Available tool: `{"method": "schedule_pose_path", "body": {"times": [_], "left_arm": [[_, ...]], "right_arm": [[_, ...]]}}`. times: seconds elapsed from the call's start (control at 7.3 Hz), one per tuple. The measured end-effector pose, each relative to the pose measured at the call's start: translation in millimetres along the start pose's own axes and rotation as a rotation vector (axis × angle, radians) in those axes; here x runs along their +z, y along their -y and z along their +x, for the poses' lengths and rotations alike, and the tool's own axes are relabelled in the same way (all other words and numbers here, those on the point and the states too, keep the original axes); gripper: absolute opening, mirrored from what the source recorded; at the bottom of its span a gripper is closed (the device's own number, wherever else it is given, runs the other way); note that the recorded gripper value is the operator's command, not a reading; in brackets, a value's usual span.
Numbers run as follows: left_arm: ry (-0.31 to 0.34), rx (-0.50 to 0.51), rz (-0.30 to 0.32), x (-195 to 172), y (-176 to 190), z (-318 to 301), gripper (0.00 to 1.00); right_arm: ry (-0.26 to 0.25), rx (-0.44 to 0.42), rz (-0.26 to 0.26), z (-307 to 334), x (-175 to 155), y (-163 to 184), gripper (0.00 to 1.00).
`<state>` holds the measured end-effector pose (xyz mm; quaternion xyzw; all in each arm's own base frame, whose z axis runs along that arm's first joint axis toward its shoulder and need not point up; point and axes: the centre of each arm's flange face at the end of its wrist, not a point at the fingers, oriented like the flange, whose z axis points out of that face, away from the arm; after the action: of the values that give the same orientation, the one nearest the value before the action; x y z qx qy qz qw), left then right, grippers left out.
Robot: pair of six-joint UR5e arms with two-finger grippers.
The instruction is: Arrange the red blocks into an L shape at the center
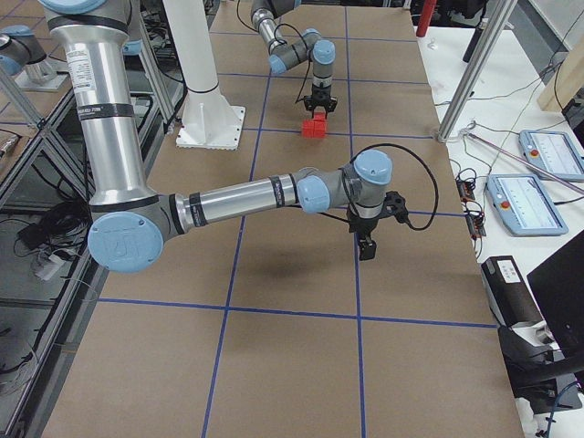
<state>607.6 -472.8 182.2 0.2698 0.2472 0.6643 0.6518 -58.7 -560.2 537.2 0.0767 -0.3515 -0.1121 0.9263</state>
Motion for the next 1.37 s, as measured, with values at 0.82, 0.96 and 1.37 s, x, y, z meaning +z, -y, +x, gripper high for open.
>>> {"method": "schedule_pose_path", "body": {"times": [0.82, 0.96, 1.37], "left_arm": [[0.002, 0.002, 0.0, -0.4, -0.1, -0.2, 0.68], [0.004, 0.002, 0.002, -2.5, -0.2, -0.7, 0.69], [0.026, 0.002, 0.025, -23.5, -3.0, -6.3, 0.69]], "right_arm": [[0.0, 0.0, 0.0, 0.2, 0.2, 0.0, 1.0], [0.0, 0.001, -0.001, 0.3, 0.3, -0.3, 1.0], [0.0, 0.0, 0.0, 0.2, 0.2, -0.1, 1.0]]}}
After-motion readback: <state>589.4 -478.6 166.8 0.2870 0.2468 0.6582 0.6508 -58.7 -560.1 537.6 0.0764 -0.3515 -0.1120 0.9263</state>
